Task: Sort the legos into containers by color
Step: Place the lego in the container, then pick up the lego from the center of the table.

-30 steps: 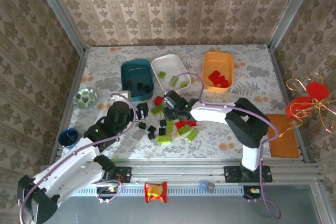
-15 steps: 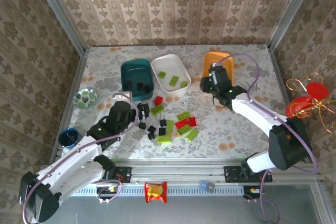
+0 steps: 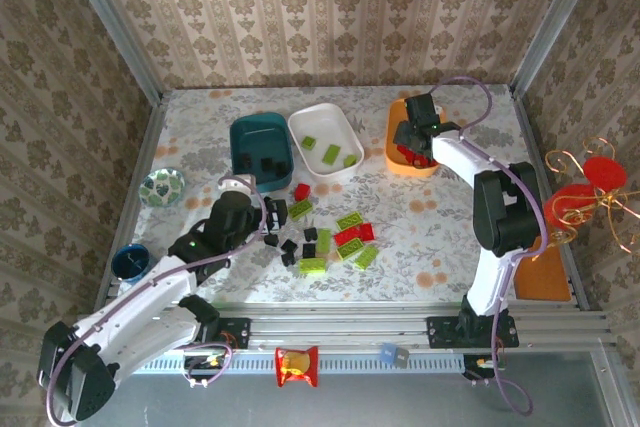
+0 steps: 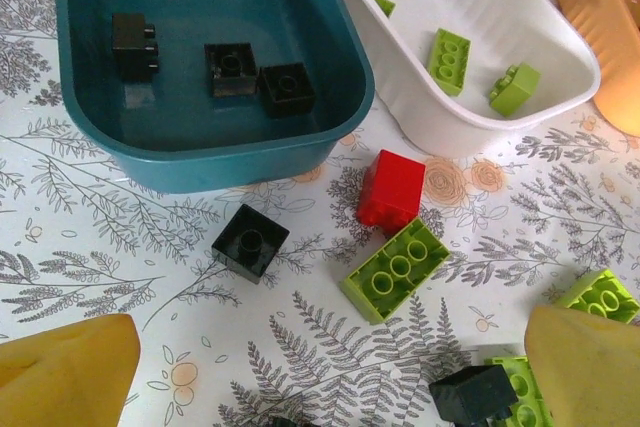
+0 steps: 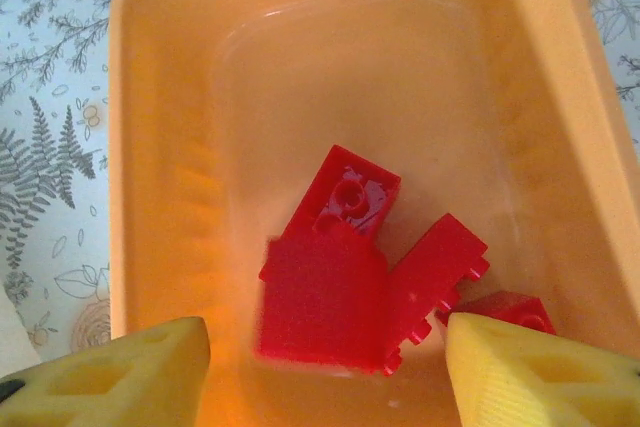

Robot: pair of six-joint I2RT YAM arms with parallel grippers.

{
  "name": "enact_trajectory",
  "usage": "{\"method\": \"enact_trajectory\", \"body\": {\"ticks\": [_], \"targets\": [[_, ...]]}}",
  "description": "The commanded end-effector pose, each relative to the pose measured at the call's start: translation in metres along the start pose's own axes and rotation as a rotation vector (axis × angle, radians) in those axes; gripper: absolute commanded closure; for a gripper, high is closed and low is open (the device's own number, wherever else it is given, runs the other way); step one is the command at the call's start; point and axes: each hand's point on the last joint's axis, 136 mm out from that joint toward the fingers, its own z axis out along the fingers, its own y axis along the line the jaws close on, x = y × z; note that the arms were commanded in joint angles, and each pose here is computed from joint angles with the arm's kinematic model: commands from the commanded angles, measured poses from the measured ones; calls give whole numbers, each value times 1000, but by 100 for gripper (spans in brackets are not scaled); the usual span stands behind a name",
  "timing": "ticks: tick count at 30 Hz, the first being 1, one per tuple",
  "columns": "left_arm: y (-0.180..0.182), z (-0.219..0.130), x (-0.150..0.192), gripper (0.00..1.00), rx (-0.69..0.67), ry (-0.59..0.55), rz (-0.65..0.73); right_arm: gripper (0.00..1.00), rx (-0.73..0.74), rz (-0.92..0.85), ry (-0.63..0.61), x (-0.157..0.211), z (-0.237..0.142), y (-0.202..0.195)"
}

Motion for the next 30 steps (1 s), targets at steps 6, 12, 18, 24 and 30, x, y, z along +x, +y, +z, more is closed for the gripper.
{"method": "enact_trajectory", "body": {"ticks": [6, 12, 18, 24, 30], "targets": [[-9, 27, 31, 0, 57, 184, 35, 26, -147, -52, -77, 3, -70, 35], [-28, 58, 42, 1, 84, 304, 120, 25, -237, -101, -113, 39, -112, 52], [-34, 79, 53, 11, -24, 364, 296, 25, -267, -74, -138, 53, -134, 43], [-28, 96, 68, 20, -89, 431, 367, 25, -258, -62, -158, 54, -140, 34], [-30, 110, 69, 25, -98, 429, 387, 25, -253, -66, -161, 54, -141, 32]]}}
